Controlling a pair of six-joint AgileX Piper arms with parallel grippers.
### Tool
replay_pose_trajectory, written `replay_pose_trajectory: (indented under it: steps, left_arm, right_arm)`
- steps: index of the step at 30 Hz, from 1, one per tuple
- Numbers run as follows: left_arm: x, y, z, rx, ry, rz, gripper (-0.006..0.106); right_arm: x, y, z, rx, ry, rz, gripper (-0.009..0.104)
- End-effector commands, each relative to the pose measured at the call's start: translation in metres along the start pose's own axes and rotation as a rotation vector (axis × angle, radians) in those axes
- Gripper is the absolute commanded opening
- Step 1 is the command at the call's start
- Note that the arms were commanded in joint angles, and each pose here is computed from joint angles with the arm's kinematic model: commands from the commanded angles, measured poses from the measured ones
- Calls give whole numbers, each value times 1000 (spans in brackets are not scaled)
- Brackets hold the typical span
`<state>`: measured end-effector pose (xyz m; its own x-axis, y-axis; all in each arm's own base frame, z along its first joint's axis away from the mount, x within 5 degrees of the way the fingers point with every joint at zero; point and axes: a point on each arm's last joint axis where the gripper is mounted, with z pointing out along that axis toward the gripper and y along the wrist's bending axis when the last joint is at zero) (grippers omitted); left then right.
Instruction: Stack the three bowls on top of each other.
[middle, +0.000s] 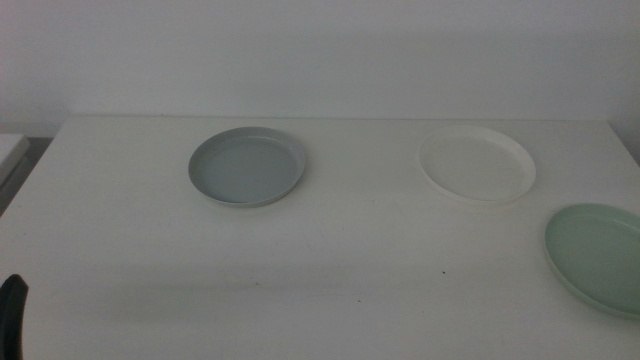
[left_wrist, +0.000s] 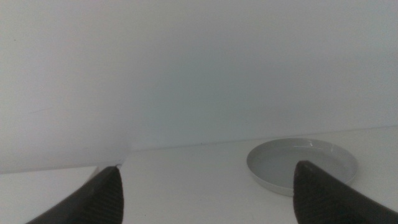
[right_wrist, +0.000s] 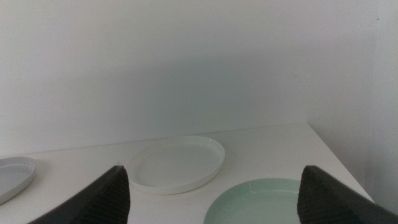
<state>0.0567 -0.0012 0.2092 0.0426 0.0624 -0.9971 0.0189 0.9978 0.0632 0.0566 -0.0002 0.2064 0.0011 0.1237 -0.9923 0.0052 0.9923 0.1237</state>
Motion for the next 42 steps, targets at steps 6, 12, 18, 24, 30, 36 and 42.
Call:
replay_pose_trajectory:
  steps: [6,12,18,24,30,36,42]
  left_arm:
    - [-1,0,0,-2,-15,-7,94]
    - [-1,0,0,-2,-15,-7,94]
    - [-1,0,0,-2,-15,-9,94]
    - [-1,0,0,-2,-15,-9,94]
    - [-1,0,0,-2,-17,-7,94]
    - [-1,0,0,-2,-17,-7,94]
    - [-1,0,0,-2,-17,-7,94]
  right_arm:
    - [-50,6,20,38,294,4,93]
    - [-97,14,49,82,751,23,93]
    - [-118,16,73,95,852,27,93]
    - [-116,15,76,133,880,83,93]
    - [-119,14,88,127,908,22,93]
    - [-124,15,133,143,1006,45,93]
    - [-116,0,183,194,1091,40,93]
